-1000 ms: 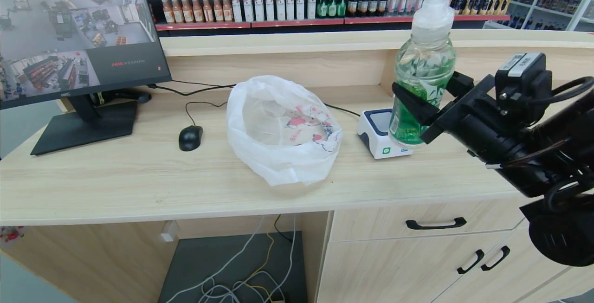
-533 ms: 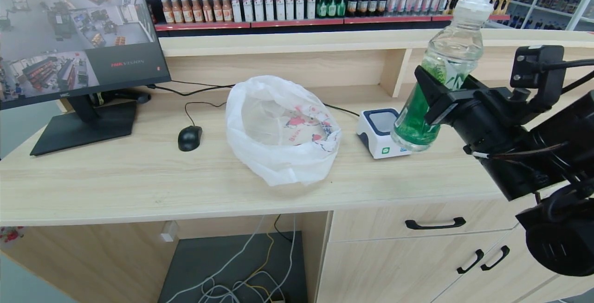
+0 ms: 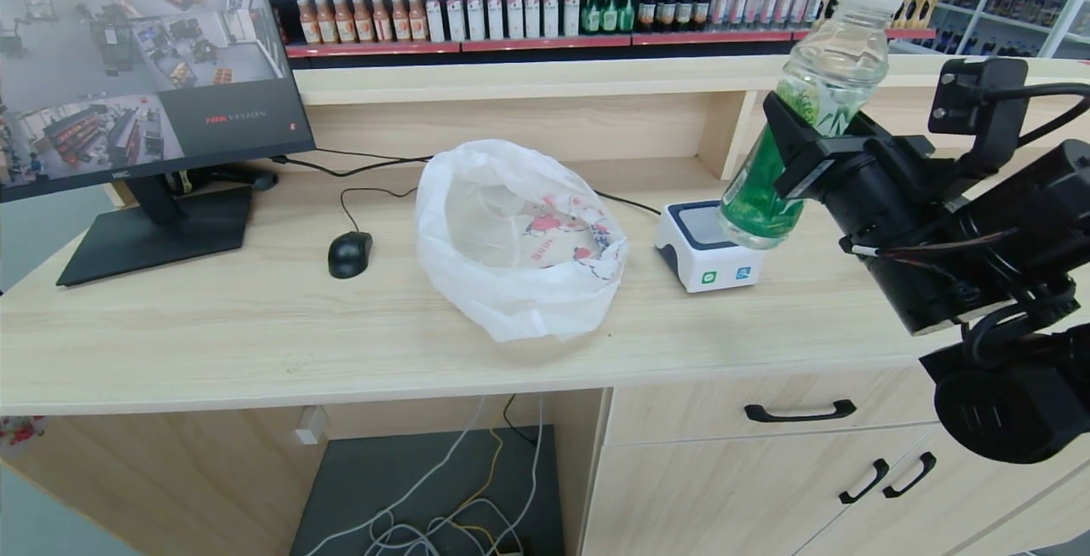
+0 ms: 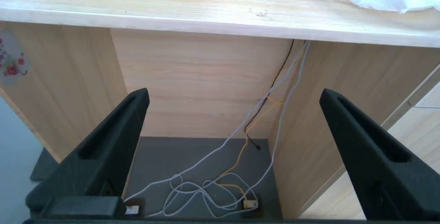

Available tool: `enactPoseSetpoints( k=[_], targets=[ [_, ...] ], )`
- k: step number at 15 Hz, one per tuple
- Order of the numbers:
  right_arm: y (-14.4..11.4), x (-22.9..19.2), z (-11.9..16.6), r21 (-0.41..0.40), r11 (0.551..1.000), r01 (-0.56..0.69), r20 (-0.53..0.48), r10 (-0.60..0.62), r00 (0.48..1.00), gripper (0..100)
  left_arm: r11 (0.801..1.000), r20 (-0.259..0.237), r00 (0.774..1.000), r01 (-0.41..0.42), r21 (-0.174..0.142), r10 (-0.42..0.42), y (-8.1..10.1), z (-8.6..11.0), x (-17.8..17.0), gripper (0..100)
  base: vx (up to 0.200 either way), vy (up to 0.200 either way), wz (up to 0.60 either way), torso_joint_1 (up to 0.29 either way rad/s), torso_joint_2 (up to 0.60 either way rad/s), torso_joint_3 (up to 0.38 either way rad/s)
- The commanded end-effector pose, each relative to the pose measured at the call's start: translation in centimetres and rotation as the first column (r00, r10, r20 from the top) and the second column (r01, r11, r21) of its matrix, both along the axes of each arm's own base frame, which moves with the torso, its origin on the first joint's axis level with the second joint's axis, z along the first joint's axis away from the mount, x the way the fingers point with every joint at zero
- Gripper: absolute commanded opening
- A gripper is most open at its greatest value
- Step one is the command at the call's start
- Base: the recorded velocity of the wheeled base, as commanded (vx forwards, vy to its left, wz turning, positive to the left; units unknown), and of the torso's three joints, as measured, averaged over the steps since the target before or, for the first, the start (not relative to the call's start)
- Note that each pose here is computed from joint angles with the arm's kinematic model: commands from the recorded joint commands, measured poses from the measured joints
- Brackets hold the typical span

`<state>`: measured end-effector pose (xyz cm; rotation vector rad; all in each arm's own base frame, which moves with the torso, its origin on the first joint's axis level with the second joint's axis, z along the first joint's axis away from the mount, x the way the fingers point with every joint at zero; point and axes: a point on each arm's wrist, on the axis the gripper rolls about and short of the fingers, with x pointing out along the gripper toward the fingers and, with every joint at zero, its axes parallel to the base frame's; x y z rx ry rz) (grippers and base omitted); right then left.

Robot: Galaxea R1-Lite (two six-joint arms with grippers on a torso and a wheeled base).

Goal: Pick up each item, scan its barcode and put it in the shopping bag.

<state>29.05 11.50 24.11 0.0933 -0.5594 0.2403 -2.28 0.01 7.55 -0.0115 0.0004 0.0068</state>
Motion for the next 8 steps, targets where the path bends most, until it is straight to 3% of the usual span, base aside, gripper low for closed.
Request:
enactPoseSetpoints(
  k=[1, 3, 8],
  targets=[
    [-0.5, 0.6, -0.2, 0.003, 1.0, 0.018, -0.006, -0.018, 1.0, 0, 1.0, 0.0, 1.0, -0.001, -0.002, 0.001, 0.0, 0.0, 0.0, 100, 0.0, 0.2, 0.0, 0.002, 0.0, 0.002],
    [-1.8, 0.9, -0.3, 0.005, 0.998, 0.058, -0.008, -0.058, 0.998, 0, 1.0, 0.0, 1.0, -0.001, -0.004, 0.001, 0.0, 0.0, 0.0, 100, 0.0, 0.2, 0.0, 0.005, 0.01, -0.005],
    [-1.7, 0.8, -0.4, 0.005, 0.999, 0.052, -0.013, -0.052, 0.999, 0, 1.0, 0.0, 1.0, -0.001, -0.004, 0.001, 0.0, 0.0, 0.0, 100, 0.0, 0.2, 0.0, 0.005, 0.0, 0.002]
  ],
)
